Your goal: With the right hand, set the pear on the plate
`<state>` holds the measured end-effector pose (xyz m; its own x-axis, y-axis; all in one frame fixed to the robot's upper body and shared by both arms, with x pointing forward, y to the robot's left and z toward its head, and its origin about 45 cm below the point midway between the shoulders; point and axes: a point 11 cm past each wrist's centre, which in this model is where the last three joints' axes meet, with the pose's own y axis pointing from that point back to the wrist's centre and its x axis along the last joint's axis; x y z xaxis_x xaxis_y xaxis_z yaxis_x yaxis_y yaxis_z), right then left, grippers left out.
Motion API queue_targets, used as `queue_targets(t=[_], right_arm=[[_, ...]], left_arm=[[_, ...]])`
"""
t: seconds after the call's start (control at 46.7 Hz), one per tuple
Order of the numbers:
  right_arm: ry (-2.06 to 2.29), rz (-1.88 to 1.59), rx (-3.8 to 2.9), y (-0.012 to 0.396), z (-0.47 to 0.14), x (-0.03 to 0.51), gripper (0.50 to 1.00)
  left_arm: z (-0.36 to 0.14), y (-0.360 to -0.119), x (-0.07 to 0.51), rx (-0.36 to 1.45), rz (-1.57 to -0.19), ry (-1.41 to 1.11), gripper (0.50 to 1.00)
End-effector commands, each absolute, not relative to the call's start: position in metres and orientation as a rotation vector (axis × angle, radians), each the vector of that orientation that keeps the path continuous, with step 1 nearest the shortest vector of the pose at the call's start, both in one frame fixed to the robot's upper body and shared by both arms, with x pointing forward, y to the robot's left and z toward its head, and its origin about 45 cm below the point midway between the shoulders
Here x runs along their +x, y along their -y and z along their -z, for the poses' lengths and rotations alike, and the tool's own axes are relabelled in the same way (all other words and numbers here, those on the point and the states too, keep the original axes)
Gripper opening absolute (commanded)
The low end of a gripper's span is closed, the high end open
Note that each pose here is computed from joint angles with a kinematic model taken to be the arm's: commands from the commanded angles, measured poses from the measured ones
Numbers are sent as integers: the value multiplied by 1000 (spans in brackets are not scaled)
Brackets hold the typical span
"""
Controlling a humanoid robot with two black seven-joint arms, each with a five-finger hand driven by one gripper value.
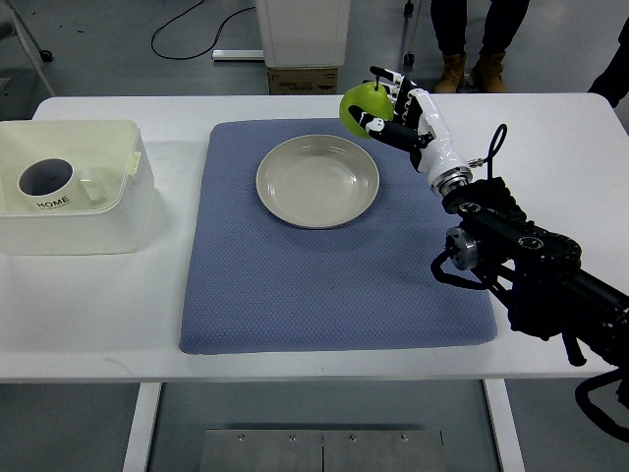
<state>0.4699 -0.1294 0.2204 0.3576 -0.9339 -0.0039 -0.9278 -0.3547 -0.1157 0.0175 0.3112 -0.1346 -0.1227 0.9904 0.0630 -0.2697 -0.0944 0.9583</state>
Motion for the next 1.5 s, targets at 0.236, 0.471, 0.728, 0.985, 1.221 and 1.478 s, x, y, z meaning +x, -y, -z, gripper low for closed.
queue_targets(t=[0.236, 0.471, 0.728, 0.985, 1.221, 1.478], right_arm=[[-1605, 119, -2659, 111, -203, 454, 500], [-1572, 126, -2737, 107, -187, 445, 500], [-1587, 106, -2791, 112, -165, 434, 500], [-1611, 107, -2794, 115, -159, 432, 500], [-1636, 123, -2779, 118, -160, 434, 942], [-1642, 138, -2771, 118, -163, 436, 1000]], left_arm=[[135, -311, 17, 1001, -1469, -1041, 1000], [135, -311, 18, 1000, -1469, -1040, 1000], [135, -311, 18, 1000, -1469, -1040, 1000], [135, -311, 18, 1000, -1469, -1040, 1000], [135, -311, 18, 1000, -1469, -1040, 1000], [135, -311, 18, 1000, -1469, -1040, 1000]])
